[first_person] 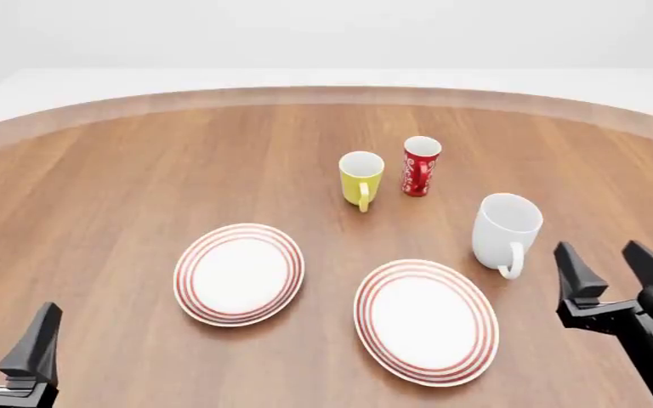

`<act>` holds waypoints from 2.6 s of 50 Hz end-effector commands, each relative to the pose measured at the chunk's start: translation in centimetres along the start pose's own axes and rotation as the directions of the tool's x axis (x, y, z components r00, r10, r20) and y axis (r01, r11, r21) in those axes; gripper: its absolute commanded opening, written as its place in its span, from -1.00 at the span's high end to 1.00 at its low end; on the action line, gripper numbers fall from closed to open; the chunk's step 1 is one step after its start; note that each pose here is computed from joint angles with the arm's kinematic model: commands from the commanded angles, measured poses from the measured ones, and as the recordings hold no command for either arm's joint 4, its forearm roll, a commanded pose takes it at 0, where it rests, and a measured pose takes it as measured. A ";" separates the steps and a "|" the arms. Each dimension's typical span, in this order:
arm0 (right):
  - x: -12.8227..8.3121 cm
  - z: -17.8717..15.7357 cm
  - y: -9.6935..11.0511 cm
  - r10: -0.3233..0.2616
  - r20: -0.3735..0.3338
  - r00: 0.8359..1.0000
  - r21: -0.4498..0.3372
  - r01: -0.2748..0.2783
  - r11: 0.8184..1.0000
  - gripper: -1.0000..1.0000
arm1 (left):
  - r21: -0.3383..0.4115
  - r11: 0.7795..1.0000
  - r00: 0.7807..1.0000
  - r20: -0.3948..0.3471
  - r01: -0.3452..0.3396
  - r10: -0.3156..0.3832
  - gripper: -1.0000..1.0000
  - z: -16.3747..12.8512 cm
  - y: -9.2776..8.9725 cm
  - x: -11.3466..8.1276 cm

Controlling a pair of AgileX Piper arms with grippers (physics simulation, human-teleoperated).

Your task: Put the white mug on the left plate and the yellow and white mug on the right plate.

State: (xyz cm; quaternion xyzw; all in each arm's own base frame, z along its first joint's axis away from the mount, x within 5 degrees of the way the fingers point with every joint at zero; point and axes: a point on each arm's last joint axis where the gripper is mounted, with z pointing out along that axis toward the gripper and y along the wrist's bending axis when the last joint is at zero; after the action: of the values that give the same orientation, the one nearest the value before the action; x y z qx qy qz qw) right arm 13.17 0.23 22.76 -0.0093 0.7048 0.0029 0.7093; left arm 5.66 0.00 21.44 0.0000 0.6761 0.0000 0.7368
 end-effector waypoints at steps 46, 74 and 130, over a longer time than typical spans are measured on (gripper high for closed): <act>5.9 7.4 -0.5 0.024 -0.128 0.991 0.029 -0.021 0.999 -1.00 | 0.000 1.000 1.000 0.000 0.000 0.000 -1.00 0.0 0.0 0.0; 8.4 8.9 -0.2 0.033 -0.198 0.980 0.015 -0.030 0.999 -1.00 | 0.000 1.000 1.000 0.000 0.000 0.000 -1.00 0.0 0.0 0.0; 13.4 12.3 -0.3 0.046 -0.316 0.948 0.028 -0.039 0.999 -1.00 | 0.000 1.000 1.000 0.000 0.000 0.000 -1.00 0.0 0.0 0.0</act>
State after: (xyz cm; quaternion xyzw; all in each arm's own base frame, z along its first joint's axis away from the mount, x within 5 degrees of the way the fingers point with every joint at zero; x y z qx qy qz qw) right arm 25.08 0.10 10.39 0.0083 0.8023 0.0086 0.5968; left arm 5.66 0.00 21.44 0.0000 0.6761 0.0000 0.7368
